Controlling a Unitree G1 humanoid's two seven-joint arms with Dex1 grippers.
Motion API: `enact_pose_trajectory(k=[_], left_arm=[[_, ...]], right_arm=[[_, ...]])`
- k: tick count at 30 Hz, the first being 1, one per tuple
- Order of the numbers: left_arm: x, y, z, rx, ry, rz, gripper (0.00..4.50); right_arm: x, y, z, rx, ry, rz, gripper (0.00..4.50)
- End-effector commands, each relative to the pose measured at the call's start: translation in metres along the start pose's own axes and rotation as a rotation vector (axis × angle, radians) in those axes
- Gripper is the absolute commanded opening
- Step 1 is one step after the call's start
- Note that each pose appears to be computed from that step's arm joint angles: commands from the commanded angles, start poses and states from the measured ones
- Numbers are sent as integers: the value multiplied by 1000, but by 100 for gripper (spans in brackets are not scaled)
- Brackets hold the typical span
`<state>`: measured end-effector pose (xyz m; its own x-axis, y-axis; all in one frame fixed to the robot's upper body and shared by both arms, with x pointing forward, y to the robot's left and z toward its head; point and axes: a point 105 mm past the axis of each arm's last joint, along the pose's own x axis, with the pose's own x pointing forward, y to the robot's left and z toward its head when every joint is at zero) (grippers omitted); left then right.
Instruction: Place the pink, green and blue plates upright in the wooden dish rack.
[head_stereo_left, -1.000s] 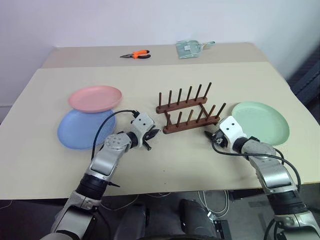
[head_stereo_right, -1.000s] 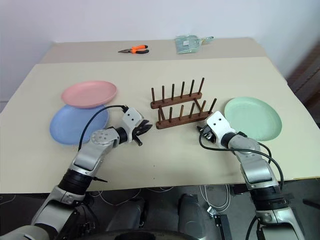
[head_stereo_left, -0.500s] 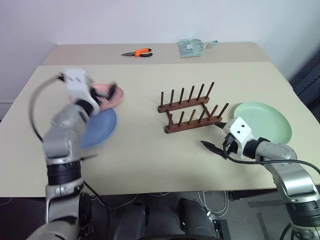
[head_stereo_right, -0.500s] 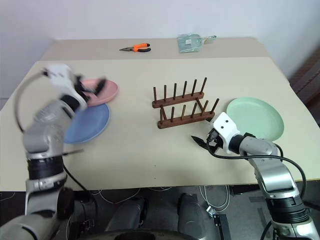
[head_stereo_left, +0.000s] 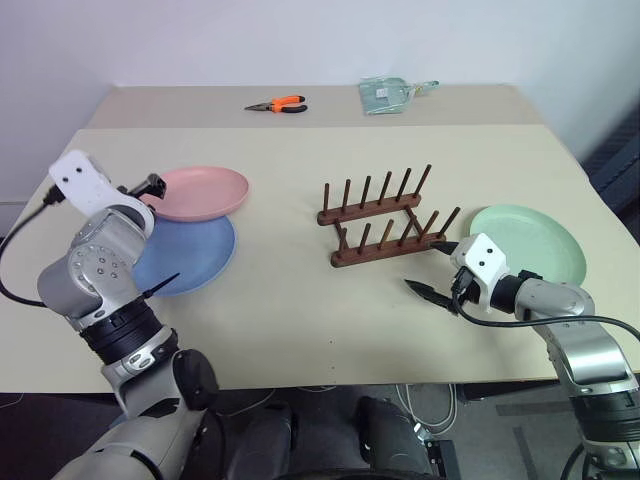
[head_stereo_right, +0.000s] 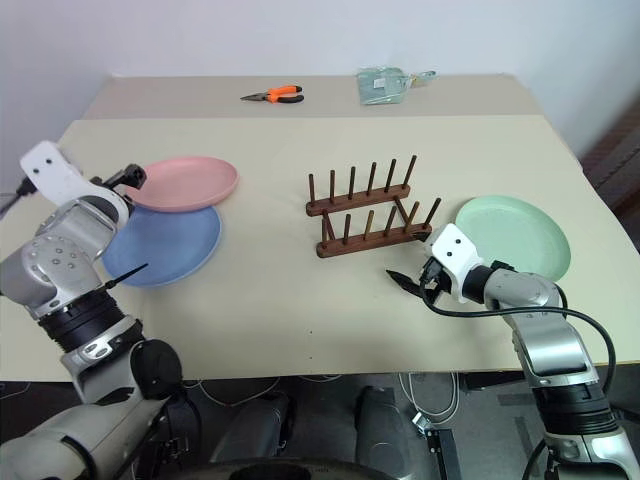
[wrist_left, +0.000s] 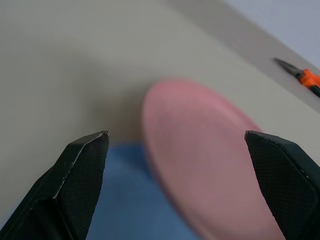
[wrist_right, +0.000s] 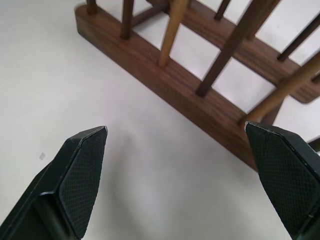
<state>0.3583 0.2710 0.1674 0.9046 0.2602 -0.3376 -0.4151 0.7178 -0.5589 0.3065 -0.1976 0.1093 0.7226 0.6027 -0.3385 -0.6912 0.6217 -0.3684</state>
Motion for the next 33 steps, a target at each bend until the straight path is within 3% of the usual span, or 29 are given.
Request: enact_pose_trajectory(k=[1, 2, 5, 10, 12, 15, 16, 19, 24, 28, 33], left_arm=[[1, -8, -3, -139, 44, -43, 444], [4, -9, -5, -158, 54, -51, 444], [10, -14, -2, -206, 46, -64, 365], [16, -20, 3, -242, 26, -87, 121], [9, -39, 19, -189, -57, -198, 17], [-11, -77, 38, -70, -172, -408, 7], [-22, -97, 38, 18, -194, -500, 7], [-50, -146, 20, 238, -195, -724, 7], [-76, -198, -14, 264, -96, -914, 7], [-85, -216, -31, 214, -8, -949, 7], [-90, -224, -39, 91, 82, -964, 7]], right_arm=[[2, -4, 16, -49, -48, -13, 450], [3, -5, 17, -52, -52, -18, 450], [2, -8, 22, -60, -60, -34, 450], [-12, -10, 26, -55, -46, -44, 450], [-23, -9, 25, -44, -18, -21, 450], [-41, -11, 28, -54, 19, 8, 450], [-48, -16, 41, -81, 2, -2, 450], [-56, -31, 96, -180, -126, -40, 450], [-25, -27, 159, -503, -259, -104, 450], [1, -23, 161, -721, -213, -131, 450], [15, -22, 148, -843, -176, -136, 450]])
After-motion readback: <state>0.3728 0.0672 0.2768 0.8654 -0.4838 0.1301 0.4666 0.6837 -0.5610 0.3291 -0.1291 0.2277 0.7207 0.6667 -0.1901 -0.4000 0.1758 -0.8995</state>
